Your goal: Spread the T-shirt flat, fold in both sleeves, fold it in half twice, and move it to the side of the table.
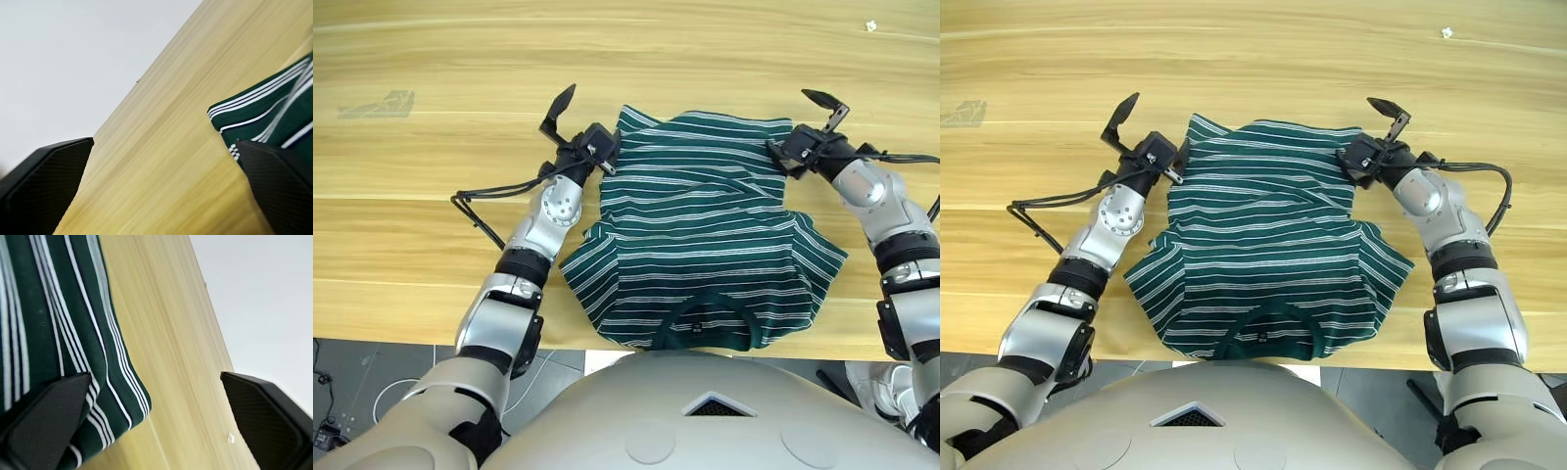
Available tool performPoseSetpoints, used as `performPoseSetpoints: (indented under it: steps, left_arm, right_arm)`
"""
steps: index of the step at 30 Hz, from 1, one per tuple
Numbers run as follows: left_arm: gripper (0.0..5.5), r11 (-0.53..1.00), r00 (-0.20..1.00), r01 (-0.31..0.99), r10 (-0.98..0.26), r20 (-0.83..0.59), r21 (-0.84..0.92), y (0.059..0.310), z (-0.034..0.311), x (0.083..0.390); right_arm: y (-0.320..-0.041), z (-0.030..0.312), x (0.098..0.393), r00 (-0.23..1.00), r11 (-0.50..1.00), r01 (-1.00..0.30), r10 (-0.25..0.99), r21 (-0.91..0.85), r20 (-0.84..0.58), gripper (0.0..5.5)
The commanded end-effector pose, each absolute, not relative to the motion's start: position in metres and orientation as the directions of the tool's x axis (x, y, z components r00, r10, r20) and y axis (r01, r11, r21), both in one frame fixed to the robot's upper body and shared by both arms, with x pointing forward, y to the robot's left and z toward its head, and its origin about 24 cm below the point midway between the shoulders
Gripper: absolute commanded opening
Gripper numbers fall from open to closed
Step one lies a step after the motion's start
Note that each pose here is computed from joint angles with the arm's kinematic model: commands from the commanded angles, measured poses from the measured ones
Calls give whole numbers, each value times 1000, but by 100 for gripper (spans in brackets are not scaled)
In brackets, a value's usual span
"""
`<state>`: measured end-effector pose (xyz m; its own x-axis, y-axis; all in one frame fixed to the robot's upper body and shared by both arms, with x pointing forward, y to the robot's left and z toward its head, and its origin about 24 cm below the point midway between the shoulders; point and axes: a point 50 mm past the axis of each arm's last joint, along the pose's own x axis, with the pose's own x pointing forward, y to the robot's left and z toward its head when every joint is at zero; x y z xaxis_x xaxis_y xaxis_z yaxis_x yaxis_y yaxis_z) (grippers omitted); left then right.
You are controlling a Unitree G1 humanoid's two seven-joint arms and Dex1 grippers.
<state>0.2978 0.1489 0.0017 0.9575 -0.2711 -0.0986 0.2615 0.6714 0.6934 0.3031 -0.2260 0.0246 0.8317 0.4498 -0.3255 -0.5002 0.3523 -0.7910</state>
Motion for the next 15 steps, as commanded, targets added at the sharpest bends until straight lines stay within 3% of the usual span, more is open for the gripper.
performPoseSetpoints:
  steps: [1,5,9,15]
  left_arm:
    - [540,670,951,302,-265,-162,678,147,-8,283]
    - [540,691,957,271,-265,-114,670,140,3,278]
    - [540,734,978,170,-209,-18,658,140,25,277]
    - [540,750,996,14,-72,61,661,159,50,295]
  right_arm:
    - [-216,13,284,770,298,-580,503,-758,-392,492]
    - [-202,16,274,739,273,-599,550,-753,-389,492]
    - [-206,16,280,755,272,-593,514,-758,-406,492]
    - [-218,20,321,813,311,-558,389,-769,-433,492]
